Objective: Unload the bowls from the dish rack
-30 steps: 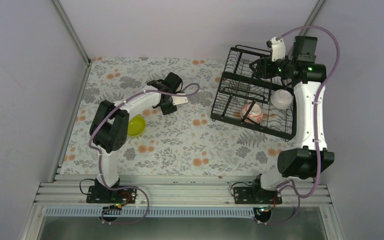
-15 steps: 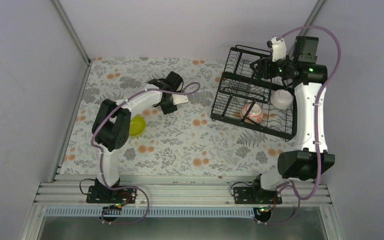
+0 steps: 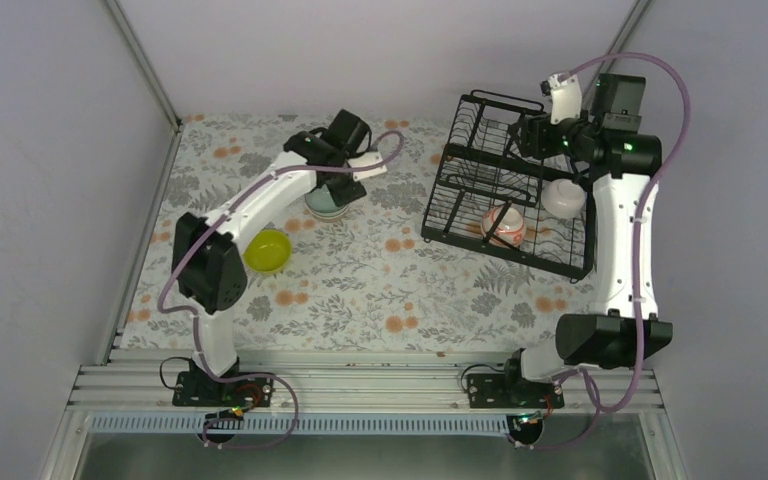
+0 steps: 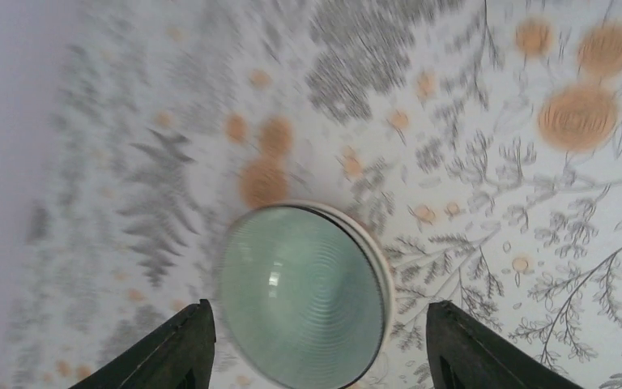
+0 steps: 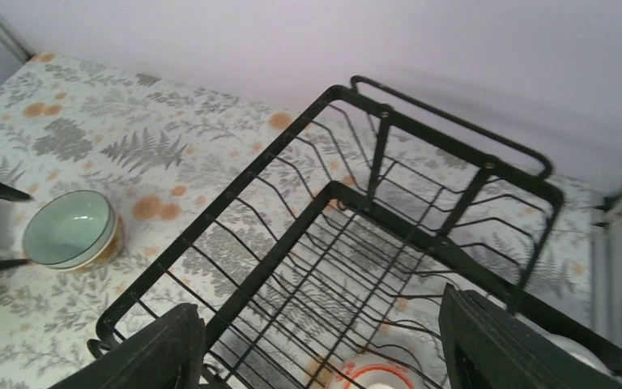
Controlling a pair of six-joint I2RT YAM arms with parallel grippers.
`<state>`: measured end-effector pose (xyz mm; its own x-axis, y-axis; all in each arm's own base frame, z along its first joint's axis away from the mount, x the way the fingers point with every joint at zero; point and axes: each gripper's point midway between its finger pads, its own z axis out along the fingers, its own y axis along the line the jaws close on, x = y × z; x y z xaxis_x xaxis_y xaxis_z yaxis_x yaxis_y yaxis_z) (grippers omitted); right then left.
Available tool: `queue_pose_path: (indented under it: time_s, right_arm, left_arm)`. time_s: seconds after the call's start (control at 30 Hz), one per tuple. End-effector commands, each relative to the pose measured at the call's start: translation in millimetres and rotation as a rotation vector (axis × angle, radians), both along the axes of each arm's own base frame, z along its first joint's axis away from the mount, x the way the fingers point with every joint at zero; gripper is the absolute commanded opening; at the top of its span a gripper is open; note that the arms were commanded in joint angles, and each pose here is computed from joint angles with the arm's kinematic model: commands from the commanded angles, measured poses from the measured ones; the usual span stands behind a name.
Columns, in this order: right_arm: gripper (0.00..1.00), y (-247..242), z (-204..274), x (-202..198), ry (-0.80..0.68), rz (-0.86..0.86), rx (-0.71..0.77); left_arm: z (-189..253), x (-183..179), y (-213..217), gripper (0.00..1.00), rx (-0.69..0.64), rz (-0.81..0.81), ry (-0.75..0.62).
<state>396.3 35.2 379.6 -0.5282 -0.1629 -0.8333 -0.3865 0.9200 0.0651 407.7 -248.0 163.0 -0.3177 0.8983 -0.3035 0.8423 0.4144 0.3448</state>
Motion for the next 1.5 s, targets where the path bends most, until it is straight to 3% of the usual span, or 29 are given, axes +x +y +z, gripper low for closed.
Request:
queue_pose_path:
  time_s: [0.0,0.17,0.47,0.77,1.1,1.3,1.47]
  right_arm:
    - [0.71,-22,29,-17,-0.091,-0.14,-0.081]
    - [0.71,-60,20,-24,-0.085,-0.355,-0.16]
    - [0.68,-92,-4,-56,-0.019,-0.514,-0.264]
    - [0.69,-124,-37,-85,0.048,-0.637,-0.339]
    - [0.7,-116,-132,-105,0.213,-0.484,-0.397]
    - [0.7,-107,-172,-111,0.289,-0.35,-0.392]
    - [0.7,-104,-173,-109,0.268,-0.305,-0.37]
  left_arm:
    - [85,-6,0,0.66,-0.087,0.012,-0.13]
    - [128,-12,-10,0.68,-0.178,-0.014,-0.206]
    - [212,-41,-54,0.67,-0.523,-0.194,-0.273]
    - [203,-46,-96,0.71,-0.585,-0.279,-0.204]
    - [219,-57,-148,0.75,-0.726,-0.406,-0.199]
    - [204,-64,-179,0.75,-0.705,-0.45,-0.114]
    - [181,-84,-204,0.75,-0.644,-0.509,-0.095]
